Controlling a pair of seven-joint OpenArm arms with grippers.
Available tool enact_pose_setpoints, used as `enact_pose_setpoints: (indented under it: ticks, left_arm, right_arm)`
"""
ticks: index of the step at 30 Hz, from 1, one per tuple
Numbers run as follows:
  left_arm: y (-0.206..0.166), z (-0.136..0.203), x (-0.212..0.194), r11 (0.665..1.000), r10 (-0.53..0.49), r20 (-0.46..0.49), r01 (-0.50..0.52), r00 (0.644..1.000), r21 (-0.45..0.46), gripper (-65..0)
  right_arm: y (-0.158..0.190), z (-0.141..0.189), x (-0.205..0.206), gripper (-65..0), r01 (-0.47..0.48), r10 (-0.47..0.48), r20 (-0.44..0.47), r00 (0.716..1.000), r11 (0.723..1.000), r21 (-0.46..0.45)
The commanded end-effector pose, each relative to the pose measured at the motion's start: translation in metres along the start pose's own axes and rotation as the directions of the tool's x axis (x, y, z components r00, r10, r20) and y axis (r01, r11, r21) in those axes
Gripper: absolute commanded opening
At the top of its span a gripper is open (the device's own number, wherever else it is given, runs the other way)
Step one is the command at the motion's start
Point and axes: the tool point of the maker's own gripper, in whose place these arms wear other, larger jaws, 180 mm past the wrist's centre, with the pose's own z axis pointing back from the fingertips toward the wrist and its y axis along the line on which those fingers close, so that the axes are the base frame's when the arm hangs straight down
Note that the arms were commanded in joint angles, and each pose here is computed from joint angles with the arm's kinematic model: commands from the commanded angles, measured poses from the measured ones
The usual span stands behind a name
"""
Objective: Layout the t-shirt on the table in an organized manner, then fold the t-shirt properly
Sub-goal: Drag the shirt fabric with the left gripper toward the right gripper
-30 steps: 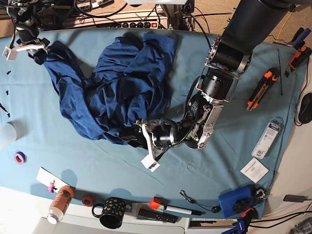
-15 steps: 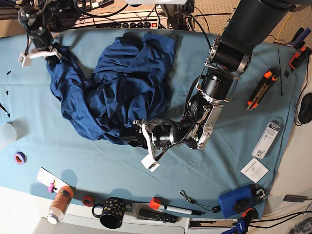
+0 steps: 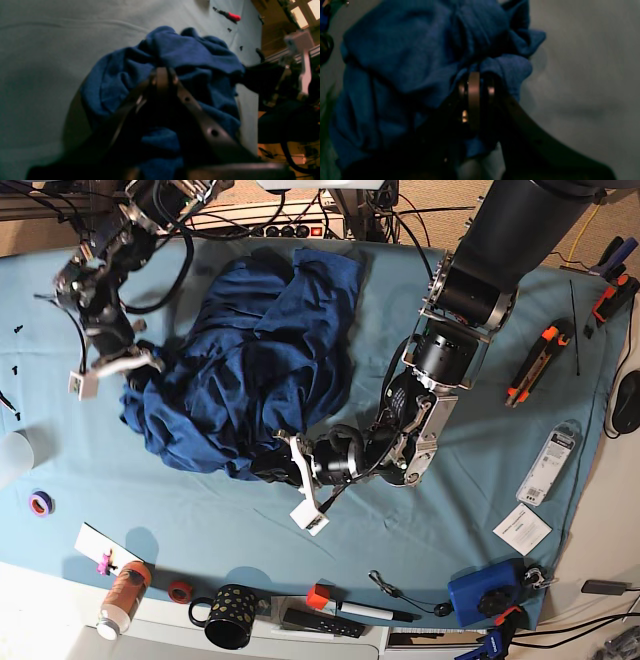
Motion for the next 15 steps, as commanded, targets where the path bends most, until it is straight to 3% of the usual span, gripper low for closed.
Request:
enact_pose_setpoints:
  ticks: [1,7,15]
  left_arm:
    - [-0.009,-0.001,0.03,0.999,-0.042,0.062,0.043,0.997,-0.026,-65.0]
    - [-0.009,-0.001,0.029,0.999,-0.042,0.061,0.043,0.997,-0.025,-65.0]
    - [-0.007,-0.002,0.009,0.999,-0.043,-0.018,0.043,0.999,-0.017,-65.0]
  right_arm:
    - [0.008,-0.001,0.023,-65.0,-0.029,0.028,0.064,0.998,0.999,0.017]
    - [0.023,-0.013,0.007,-65.0,-0.108,0.109,-0.05,0.993,0.994,0.019]
    - [0.003,-0.002,-0.025,-65.0,-0.095,0.09,-0.148,0.985,0.995,-0.023]
